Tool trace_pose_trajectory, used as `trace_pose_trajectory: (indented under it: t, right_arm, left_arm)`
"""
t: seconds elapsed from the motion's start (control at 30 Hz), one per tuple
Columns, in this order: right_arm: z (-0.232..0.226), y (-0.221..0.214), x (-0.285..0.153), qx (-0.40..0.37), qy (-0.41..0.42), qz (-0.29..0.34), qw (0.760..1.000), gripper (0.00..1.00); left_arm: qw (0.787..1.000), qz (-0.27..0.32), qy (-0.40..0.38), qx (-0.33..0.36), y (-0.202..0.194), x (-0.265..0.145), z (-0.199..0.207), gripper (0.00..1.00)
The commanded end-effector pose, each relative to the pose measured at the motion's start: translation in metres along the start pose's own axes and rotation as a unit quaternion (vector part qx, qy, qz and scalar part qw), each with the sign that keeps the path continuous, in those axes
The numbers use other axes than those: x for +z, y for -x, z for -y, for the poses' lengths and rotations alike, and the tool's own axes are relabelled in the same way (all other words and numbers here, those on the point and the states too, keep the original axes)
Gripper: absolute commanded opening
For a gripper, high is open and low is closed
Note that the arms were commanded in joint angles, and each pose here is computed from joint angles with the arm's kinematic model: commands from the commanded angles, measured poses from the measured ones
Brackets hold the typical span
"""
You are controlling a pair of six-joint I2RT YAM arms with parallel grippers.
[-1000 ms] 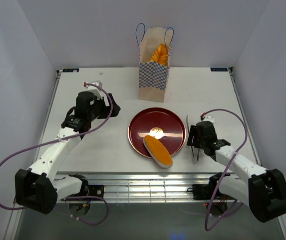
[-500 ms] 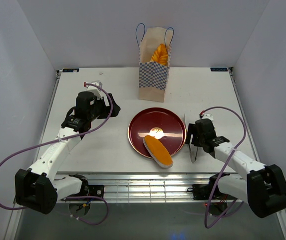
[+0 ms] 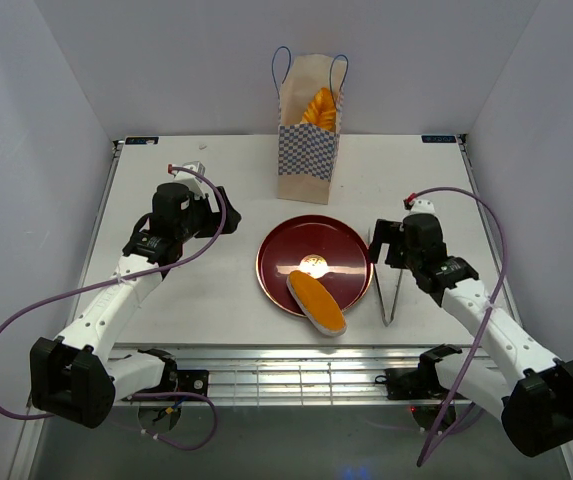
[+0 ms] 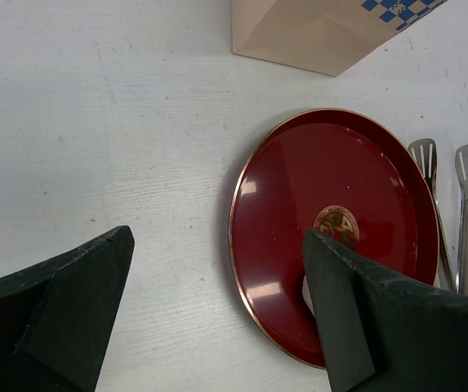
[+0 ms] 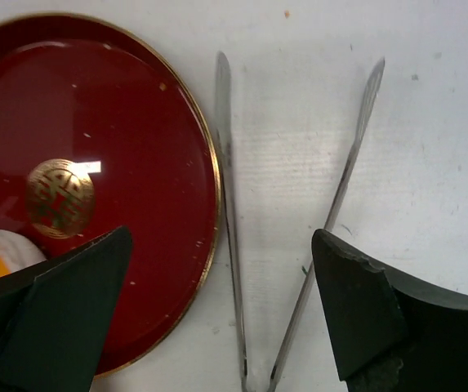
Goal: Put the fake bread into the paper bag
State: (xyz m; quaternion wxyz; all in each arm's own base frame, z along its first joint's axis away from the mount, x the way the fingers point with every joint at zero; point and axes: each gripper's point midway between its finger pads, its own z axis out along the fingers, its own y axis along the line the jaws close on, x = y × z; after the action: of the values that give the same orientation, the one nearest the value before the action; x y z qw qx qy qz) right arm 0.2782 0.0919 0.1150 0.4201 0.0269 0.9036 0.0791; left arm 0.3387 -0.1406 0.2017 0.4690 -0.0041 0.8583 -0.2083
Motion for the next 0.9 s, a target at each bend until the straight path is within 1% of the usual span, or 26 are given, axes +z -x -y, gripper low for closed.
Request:
trace_pose_trajectory:
  t: [0.0,0.07,0.1,0.13,0.17,0.23,0.33,0.47,0.53,0.87]
  right_arm:
    - [-0.025,0.055,-0.027,-0.024,0.055,0.054,0.997,0.97]
    - [-0.029,0.07,-0.035,-0.04,0.061,0.07,0.995,0.98]
    - [-0.033,0.086,-0.042,-0.043,0.065,0.088,0.993,0.98]
    - [-0.034,0.093,-0.045,-0.047,0.065,0.097,0.992,0.97]
    - [-0.034,0.101,-0.047,-0.052,0.064,0.107,0.991,0.91]
    - [-0.033,0.119,-0.053,-0.046,0.052,0.131,0.989,0.9]
    - [-0.034,0.133,-0.056,-0.039,0.046,0.144,0.988,0.9]
    - [-0.038,0.137,-0.054,-0.017,0.054,0.157,0.986,0.9]
    - [-0.036,0.143,-0.055,-0.006,0.05,0.174,0.983,0.9]
    - [-0.029,0.142,-0.049,0.008,0.026,0.175,0.984,0.9]
  left_arm:
    - [1.0,0.026,0.001,0.008,0.02,-0.008,0.004,0.95]
    - [0.999,0.03,0.012,0.008,0.021,-0.009,0.001,0.95]
    - [0.999,0.035,0.017,0.008,0.023,-0.011,-0.001,0.95]
    - [0.999,0.042,0.02,0.008,0.026,-0.013,-0.002,0.95]
    - [0.998,0.047,0.03,0.008,0.028,-0.015,-0.005,0.95]
    - [0.997,0.062,0.049,0.007,0.034,-0.019,-0.011,0.95]
    - [0.993,0.088,0.078,0.005,0.042,-0.028,-0.021,0.95]
    - [0.989,0.114,0.099,0.003,0.051,-0.037,-0.027,0.95]
    - [0.988,0.115,0.105,0.005,0.052,-0.038,-0.03,0.95]
    - [0.987,0.114,0.116,0.008,0.051,-0.036,-0.034,0.95]
